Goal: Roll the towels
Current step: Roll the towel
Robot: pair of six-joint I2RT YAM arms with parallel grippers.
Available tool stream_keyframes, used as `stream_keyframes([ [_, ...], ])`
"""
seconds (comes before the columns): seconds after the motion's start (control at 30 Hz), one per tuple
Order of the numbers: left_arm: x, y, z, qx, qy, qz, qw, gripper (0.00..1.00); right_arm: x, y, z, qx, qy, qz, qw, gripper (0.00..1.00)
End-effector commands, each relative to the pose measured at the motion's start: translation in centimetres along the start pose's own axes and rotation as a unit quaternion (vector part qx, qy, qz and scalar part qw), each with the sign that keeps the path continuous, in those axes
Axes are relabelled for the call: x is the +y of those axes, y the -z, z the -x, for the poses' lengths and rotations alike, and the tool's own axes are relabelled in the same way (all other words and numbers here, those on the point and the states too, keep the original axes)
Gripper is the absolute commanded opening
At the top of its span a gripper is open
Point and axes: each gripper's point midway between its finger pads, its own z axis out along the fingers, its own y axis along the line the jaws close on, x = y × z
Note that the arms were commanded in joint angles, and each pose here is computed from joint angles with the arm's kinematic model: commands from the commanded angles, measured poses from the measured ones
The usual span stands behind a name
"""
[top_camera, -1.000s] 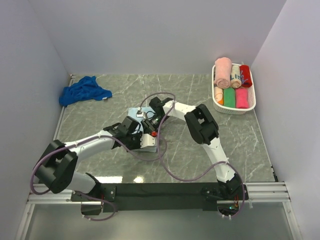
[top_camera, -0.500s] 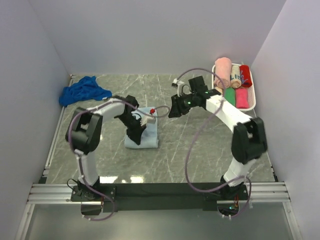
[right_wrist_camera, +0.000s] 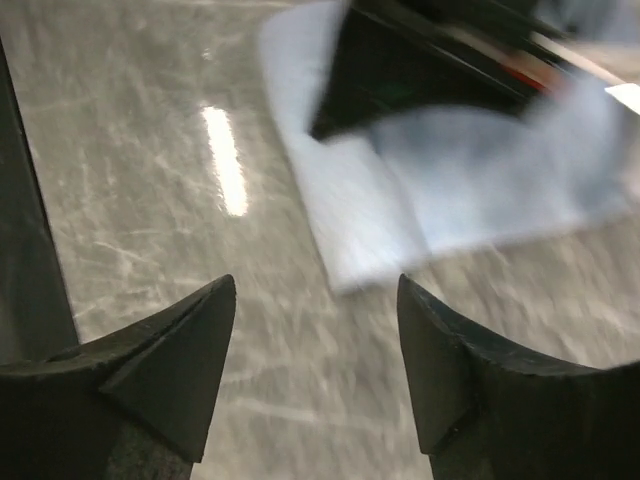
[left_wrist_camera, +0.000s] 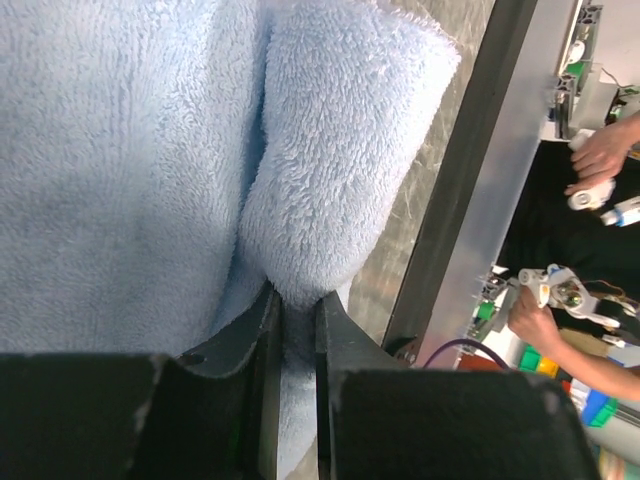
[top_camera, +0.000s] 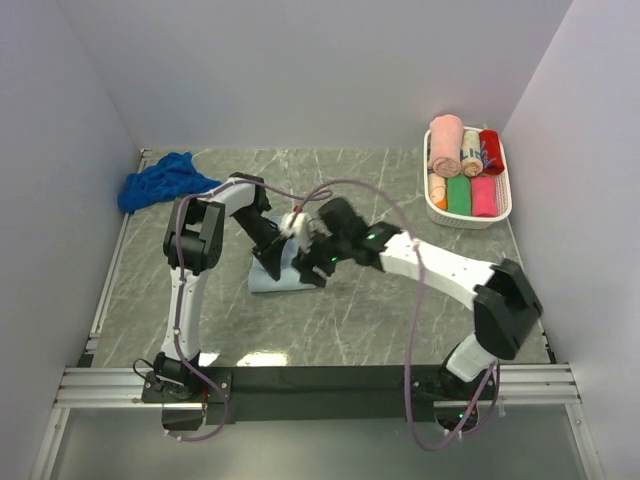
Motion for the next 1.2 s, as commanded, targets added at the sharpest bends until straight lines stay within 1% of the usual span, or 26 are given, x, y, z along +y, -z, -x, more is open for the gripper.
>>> stream_keyframes([
  [0.0, 5.4, 0.0, -0.6, 0.038, -0.047, 0.068, 0.996, 0.13, 0.7, -4.2, 1.0, 0.014, 0.095, -0.023, 0.995, 0.73],
  [0.03, 5.5, -0.1, -0.6, 0.037, -0.045, 0.066, 0.996, 0.14, 0.6, -5.5, 0.8, 0.023, 0.104, -0.025, 0.994, 0.73],
  [0.17, 5.7, -0.1, -0.3, 0.035, -0.041, 0.068, 0.996, 0.18, 0.8, -8.5, 0.5, 0.041, 0.165, -0.031, 0.985, 0.74],
  [0.33, 5.9, -0.1, -0.4, 0.032, -0.039, 0.066, 0.997, 0.23, 1.0, -11.0, -2.4, 0.084, 0.187, -0.015, 0.979, 0.72],
  [0.4, 5.8, -0.1, -0.3, 0.03, -0.04, 0.064, 0.997, 0.24, 0.0, -11.6, -3.3, 0.096, 0.19, -0.036, 0.976, 0.71],
  [0.43, 5.8, -0.1, -0.3, 0.029, -0.041, 0.063, 0.997, 0.24, -0.3, -11.7, -3.5, 0.099, 0.192, -0.043, 0.976, 0.71],
  [0.5, 5.8, -0.1, -0.2, 0.029, -0.042, 0.064, 0.997, 0.24, -0.7, -11.5, -2.8, 0.084, 0.202, -0.064, 0.974, 0.69],
  [0.53, 5.7, -0.1, -0.3, 0.029, -0.042, 0.063, 0.997, 0.24, -0.6, -10.8, -2.4, 0.074, 0.207, -0.069, 0.973, 0.69],
  [0.63, 5.9, -0.1, -0.4, 0.032, -0.044, 0.065, 0.996, 0.24, -0.1, -9.2, -0.3, 0.046, 0.225, -0.064, 0.971, 0.7],
  [0.73, 5.8, -0.1, -0.5, 0.033, -0.045, 0.064, 0.996, 0.24, 0.5, -8.4, 1.1, 0.033, 0.243, -0.054, 0.968, 0.71],
  [0.8, 5.8, -0.1, -0.6, 0.034, -0.046, 0.064, 0.996, 0.24, 0.4, -9.1, 1.2, 0.037, 0.253, -0.046, 0.966, 0.72],
  [0.9, 5.6, 0.0, -0.5, 0.033, -0.048, 0.064, 0.996, 0.25, 0.2, -10.7, -0.2, 0.065, 0.253, -0.03, 0.965, 0.72],
  [0.93, 5.6, 0.0, -0.6, 0.032, -0.047, 0.064, 0.996, 0.26, 0.2, -11.0, -0.9, 0.078, 0.249, -0.025, 0.965, 0.7],
  [1.1, 5.4, 0.2, -0.3, 0.023, -0.049, 0.062, 0.997, 0.28, 0.8, -12.5, -3.1, 0.096, 0.23, 0.012, 0.968, 0.66],
  [1.17, 5.4, 0.4, -0.1, 0.018, -0.05, 0.063, 0.997, 0.29, 0.9, -12.9, -4.2, 0.111, 0.222, 0.026, 0.968, 0.56],
])
